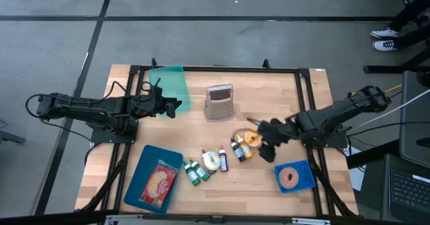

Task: Pick & Place Food Item
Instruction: Put the right donut into the blue bin

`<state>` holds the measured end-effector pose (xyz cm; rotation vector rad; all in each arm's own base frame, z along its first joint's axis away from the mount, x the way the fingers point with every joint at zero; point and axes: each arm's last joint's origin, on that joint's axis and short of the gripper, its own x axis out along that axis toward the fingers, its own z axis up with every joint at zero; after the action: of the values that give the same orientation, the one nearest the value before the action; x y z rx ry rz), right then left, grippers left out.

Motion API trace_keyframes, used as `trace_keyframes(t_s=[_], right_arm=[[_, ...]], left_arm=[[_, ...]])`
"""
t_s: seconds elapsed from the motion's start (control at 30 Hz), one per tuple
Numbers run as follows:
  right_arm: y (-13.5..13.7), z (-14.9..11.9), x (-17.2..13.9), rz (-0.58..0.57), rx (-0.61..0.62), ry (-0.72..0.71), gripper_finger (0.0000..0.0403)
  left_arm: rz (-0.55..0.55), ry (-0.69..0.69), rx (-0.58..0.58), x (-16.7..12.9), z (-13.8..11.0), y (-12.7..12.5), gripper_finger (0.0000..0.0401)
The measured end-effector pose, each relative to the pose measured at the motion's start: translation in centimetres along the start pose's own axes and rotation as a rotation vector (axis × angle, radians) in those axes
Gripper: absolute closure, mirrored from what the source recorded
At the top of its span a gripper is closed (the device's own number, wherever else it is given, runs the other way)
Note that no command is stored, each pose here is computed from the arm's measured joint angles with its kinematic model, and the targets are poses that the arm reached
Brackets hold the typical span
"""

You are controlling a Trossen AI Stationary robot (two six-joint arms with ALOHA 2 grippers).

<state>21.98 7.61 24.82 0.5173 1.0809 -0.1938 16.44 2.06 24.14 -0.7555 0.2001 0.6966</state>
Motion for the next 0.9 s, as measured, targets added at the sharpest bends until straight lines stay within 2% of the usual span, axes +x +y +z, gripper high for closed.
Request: trace_keyframes(t_s=[0.13, 0.3, 0.7, 0.9], right_arm=[[-1.0, 1.8, 1.5, -0.022, 0.054, -0.004, 0.0186], [-1.5, 3.0, 4.0, 0.004, 0.033, 0.053, 0.02], [-2.3, 2.2, 10.4, -0.024, -0.075, 0.329, 0.0204], [-2.3, 2.2, 11.2, -0.027, -0.085, 0.337, 0.0204]], left_arm=[[-0.001, 0.001, 0.014, 0.0, 0.0, 0.0, 0.0217], [-0.002, 0.003, 0.018, 0.0, 0.0, 0.0, 0.0217], [-0.002, 0.003, 0.043, 0.0, 0.0, 0.0, 0.0217], [-0.001, 0.001, 0.043, 0.0, 0.0, 0.0, 0.0217]])
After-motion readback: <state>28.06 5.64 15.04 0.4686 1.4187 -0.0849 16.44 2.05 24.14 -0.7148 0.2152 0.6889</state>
